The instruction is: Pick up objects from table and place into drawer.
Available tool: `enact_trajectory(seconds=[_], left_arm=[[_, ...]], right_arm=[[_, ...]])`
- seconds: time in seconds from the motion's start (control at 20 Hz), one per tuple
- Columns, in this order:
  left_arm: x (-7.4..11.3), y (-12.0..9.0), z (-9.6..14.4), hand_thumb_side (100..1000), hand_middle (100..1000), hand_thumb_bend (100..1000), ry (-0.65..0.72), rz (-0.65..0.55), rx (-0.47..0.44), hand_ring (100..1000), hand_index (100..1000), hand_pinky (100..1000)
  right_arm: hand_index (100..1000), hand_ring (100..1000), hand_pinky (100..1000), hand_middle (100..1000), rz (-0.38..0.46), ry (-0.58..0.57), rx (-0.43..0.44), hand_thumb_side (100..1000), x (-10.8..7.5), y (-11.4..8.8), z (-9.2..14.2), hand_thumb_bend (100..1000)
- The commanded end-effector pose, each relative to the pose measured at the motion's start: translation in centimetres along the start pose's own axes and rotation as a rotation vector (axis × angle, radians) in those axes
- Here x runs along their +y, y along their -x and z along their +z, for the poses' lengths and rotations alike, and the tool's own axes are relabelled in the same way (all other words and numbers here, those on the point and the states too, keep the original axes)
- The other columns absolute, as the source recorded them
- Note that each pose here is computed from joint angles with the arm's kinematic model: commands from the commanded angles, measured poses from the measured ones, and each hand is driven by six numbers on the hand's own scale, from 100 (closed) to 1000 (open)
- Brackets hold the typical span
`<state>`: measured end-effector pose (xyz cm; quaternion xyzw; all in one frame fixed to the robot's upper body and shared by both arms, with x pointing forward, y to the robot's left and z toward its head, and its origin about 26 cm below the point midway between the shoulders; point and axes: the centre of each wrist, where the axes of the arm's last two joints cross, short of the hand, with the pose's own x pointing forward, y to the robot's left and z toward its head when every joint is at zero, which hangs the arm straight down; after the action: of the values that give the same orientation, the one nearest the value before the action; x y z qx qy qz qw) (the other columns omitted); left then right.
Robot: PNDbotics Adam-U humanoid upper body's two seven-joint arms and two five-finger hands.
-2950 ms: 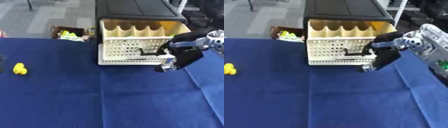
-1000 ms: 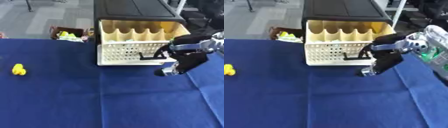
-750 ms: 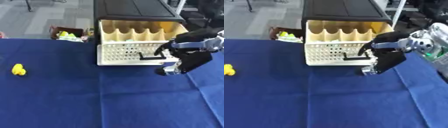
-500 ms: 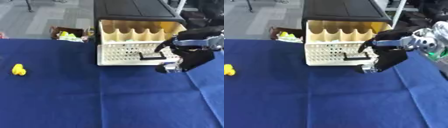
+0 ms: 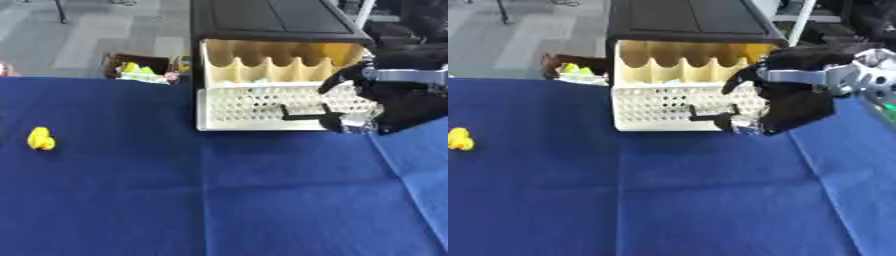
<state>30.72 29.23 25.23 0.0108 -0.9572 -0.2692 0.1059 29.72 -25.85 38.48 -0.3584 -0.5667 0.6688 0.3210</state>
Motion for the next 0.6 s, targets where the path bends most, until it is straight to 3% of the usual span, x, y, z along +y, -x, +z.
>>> enact_trajectory(seconds=[0.05, 0.15, 0.2, 0.6], left_arm=[[0.9, -0.7, -0.7, 549, 606, 100, 0.007, -0.039, -0.026, 624, 704, 417], [0.9, -0.7, -0.7, 549, 607, 100, 0.002, -0.041, -0.026, 624, 704, 417], [0.9, -0.7, -0.7, 549, 607, 100, 0.0, -0.042, -0.025, 624, 705, 417], [2.1, -1.0, -1.3, 526, 612, 100, 0.01, -0.095, -0.035, 625, 735, 424]], right_arm=[[893, 100, 442, 100, 0.0, 0.117, -0.023, 976, -1.8, -0.8, 2.2, 195], [886, 100, 448, 100, -0.03, 0.175, -0.046, 982, -2.2, -0.8, 2.6, 166], [876, 100, 454, 100, -0.045, 0.204, -0.055, 984, -2.4, -0.8, 2.7, 100], [839, 100, 522, 100, -0.139, 0.418, -0.069, 969, -3.4, -0.4, 3.7, 100]])
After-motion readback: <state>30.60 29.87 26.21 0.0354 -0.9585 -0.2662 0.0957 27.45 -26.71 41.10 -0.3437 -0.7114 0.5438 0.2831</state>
